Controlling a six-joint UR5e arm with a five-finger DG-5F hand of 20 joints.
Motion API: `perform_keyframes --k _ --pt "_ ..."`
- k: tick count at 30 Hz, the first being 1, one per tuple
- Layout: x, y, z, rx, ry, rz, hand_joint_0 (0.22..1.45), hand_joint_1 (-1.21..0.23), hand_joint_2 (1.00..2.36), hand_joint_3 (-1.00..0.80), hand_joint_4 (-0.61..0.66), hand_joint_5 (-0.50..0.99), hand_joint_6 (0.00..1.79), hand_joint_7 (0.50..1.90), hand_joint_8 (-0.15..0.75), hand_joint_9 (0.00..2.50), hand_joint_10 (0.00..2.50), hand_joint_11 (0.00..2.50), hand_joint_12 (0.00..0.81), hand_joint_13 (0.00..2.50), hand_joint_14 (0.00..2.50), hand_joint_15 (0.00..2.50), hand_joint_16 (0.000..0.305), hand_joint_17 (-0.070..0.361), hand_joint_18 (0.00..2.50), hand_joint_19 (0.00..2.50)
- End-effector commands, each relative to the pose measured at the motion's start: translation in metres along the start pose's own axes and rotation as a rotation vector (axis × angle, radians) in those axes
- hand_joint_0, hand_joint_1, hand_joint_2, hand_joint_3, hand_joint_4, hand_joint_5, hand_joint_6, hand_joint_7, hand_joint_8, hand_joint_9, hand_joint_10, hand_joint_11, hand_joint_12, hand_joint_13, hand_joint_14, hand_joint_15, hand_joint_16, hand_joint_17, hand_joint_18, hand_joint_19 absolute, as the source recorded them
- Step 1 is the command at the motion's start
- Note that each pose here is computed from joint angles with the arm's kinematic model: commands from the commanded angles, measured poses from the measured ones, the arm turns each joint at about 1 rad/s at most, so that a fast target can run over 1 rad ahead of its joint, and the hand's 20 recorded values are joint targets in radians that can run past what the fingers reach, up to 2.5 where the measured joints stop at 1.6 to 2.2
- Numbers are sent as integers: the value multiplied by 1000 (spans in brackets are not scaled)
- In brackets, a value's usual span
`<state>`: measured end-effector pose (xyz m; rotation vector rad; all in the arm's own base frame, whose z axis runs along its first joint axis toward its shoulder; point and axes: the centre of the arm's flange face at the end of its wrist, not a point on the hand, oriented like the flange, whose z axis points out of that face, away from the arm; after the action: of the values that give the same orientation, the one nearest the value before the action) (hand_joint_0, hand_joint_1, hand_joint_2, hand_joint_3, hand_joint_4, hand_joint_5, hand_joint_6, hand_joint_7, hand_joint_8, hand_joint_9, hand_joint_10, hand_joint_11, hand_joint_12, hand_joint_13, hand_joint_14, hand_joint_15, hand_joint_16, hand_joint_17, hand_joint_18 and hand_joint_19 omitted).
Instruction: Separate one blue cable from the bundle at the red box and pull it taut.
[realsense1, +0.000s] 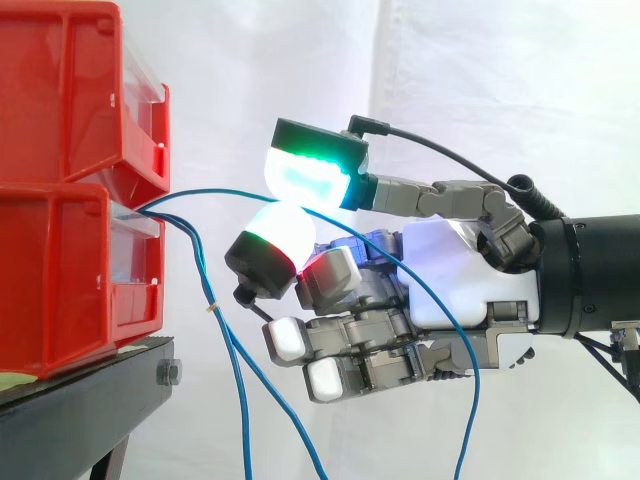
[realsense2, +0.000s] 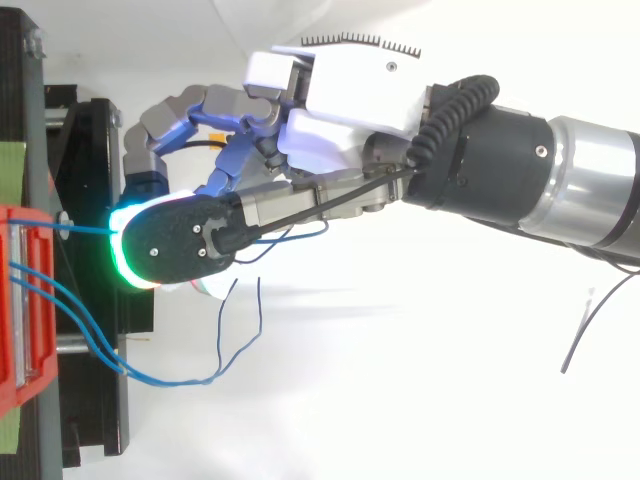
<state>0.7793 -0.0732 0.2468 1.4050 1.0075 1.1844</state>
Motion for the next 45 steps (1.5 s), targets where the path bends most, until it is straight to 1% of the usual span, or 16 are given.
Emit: perform_keyframes --k 1,9,13,15,18,21,23,28,29,30,33,35,36,38,40,45 --pt "0 0 0 0 -2 15 672 -694 1021 -25 75 -268 936 1004 284 1239 17 1357 338 869 24 631 48 107 767 662" --pt "-2 -1 -1 14 -6 23 682 -710 1022 -54 70 -269 938 1008 278 1227 12 1453 343 863 24 632 41 93 744 638" --pt "-6 -3 -6 54 -8 10 685 -714 1021 -61 72 -268 942 988 267 1241 6 1584 339 867 22 642 38 86 745 618" --pt "-5 2 -12 86 4 -4 686 -715 1021 -64 76 -267 943 984 268 1259 1 1680 336 879 24 664 37 84 743 612" --pt "-5 8 -18 118 5 -23 687 -716 1021 -64 80 -267 943 985 260 1224 208 1699 332 908 24 738 37 83 749 627" --pt "-5 14 -21 130 2 -28 689 -717 1021 -65 83 -267 945 972 261 1172 438 1666 324 972 28 994 38 85 777 676" --pt "-5 17 -23 134 0 -31 692 -718 1022 -70 91 -266 944 971 271 1111 703 1609 293 1059 21 1302 37 84 821 773" --pt "-4 16 -23 140 2 -32 697 -725 1021 -72 98 -262 945 954 276 1035 958 1502 286 1120 2 1699 37 83 883 942" --pt "-6 16 -23 141 0 -34 698 -727 1020 -70 101 -261 944 960 276 1028 977 1513 290 1086 203 1693 35 80 903 1052" --pt "-6 16 -23 140 0 -34 699 -727 1020 -70 102 -261 944 960 277 1025 996 1497 290 1073 241 1713 35 79 906 1086" --pt "-6 16 -23 138 -3 -32 701 -729 1020 -71 105 -259 943 954 271 1002 1088 1512 310 913 1104 1504 31 70 985 1313" --pt "-7 17 -23 137 -6 -31 703 -731 1020 -72 110 -257 943 956 280 947 1373 1445 332 817 1654 1429 28 62 1076 1628" --pt "-7 17 -23 137 -6 -27 702 -731 1020 -69 108 -257 943 956 280 929 1494 1399 341 808 1699 1445 28 62 1081 1671" --pt "-7 17 -23 137 -6 -27 705 -732 1020 -72 111 -256 942 958 284 883 1756 1359 348 726 2096 1399 27 60 1133 1879" --pt "-7 17 -23 136 -4 -27 706 -731 1020 -70 111 -256 943 949 285 861 1885 1350 359 702 2261 1385 27 61 1172 1953" --pt "-7 16 -23 136 -5 -35 708 -732 1020 -67 114 -255 943 952 282 811 2064 1347 364 663 2446 1426 29 65 1215 2037"
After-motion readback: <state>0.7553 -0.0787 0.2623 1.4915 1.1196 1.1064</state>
